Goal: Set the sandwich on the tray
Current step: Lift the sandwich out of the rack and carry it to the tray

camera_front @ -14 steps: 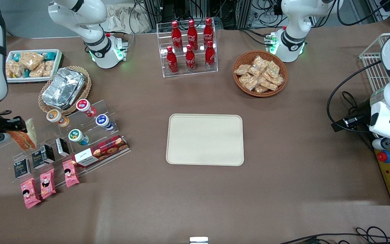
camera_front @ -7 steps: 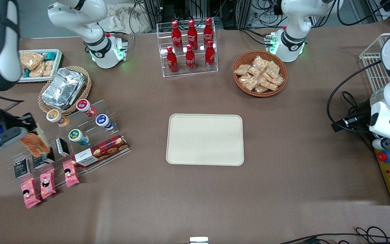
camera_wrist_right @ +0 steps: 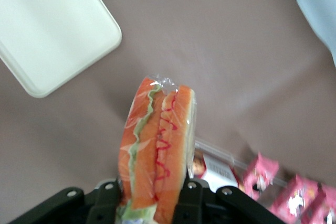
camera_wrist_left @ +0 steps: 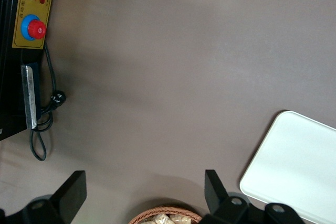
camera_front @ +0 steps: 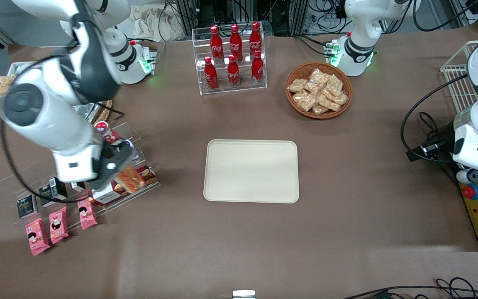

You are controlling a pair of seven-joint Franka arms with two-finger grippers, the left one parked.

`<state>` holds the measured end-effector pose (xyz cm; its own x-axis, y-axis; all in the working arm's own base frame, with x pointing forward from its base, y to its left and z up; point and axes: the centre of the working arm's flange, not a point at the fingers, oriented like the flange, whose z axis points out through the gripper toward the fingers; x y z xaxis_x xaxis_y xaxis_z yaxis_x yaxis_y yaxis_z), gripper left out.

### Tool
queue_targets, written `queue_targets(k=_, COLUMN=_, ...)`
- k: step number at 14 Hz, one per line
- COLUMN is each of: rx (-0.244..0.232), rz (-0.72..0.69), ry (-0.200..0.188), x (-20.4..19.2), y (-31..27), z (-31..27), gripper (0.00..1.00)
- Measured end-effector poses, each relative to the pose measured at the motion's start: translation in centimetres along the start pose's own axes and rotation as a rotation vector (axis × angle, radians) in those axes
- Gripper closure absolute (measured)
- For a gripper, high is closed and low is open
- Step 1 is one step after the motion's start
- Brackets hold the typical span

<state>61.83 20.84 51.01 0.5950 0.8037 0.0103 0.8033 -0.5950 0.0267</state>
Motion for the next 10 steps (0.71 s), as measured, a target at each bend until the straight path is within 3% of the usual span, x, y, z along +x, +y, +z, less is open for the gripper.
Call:
queue_targets(k=7, rx=-0.071, rz=-0.222, ry=0.058, x=11.4, y=-11.2, z=8.0, gripper=0.63)
queue_targets(k=10, rx=-0.087, rz=-0.301, ry=0.106, x=15.0, y=-16.2, z=11.9, gripper=0.63)
